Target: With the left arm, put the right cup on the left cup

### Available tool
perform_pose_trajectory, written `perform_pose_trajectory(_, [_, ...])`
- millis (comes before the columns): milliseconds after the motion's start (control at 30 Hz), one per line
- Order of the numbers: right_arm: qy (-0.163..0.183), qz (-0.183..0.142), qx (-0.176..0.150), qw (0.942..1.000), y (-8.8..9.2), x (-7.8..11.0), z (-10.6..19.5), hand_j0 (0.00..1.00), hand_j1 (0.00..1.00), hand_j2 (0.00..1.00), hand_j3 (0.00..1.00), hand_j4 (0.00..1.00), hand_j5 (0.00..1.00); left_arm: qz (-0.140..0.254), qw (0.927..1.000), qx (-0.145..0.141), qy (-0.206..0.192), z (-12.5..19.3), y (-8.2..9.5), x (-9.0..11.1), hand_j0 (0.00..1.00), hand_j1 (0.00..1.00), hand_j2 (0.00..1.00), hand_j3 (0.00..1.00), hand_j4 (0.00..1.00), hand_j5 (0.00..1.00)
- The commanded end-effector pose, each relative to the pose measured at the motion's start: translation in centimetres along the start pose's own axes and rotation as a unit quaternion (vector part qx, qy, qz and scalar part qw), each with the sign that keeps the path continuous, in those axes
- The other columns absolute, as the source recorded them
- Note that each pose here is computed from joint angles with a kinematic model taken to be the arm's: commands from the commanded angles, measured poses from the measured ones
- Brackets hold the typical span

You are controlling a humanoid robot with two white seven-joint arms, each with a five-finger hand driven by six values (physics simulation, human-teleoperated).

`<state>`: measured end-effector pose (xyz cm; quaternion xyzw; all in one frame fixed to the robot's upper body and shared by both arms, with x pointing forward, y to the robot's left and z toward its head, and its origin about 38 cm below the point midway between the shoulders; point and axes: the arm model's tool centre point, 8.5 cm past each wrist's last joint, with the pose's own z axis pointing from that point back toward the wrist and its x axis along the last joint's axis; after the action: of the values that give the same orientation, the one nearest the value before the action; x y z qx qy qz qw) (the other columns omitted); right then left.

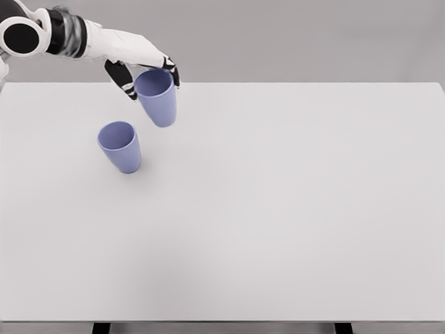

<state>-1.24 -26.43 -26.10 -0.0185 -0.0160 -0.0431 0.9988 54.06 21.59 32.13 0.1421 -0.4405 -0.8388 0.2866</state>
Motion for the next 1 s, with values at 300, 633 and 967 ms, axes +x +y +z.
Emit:
perform_pose_trajectory(300, [0.0,0.0,0.0,1.0,0.0,0.0,0.0,1.0,1.0,1.0,1.0,1.0,1.0,0.004,0.9998,0.008,0.016,2.6,-0.4,-1.1,0.74,0.74,0.74,0.74,0.74,0.74])
perform_pose_trajectory(633, [0.0,0.0,0.0,1.0,0.0,0.0,0.0,1.0,1.0,1.0,1.0,1.0,1.0,0.01,0.9994,0.013,0.03,4.3,-0.9,-2.0,0.74,0.74,0.74,0.74,0.74,0.74])
perform_pose_trajectory(967, [0.0,0.0,0.0,1.0,0.0,0.0,0.0,1.0,1.0,1.0,1.0,1.0,1.0,0.019,0.9984,0.019,0.049,6.4,-1.5,-3.2,0.74,0.74,0.74,0.74,0.74,0.74])
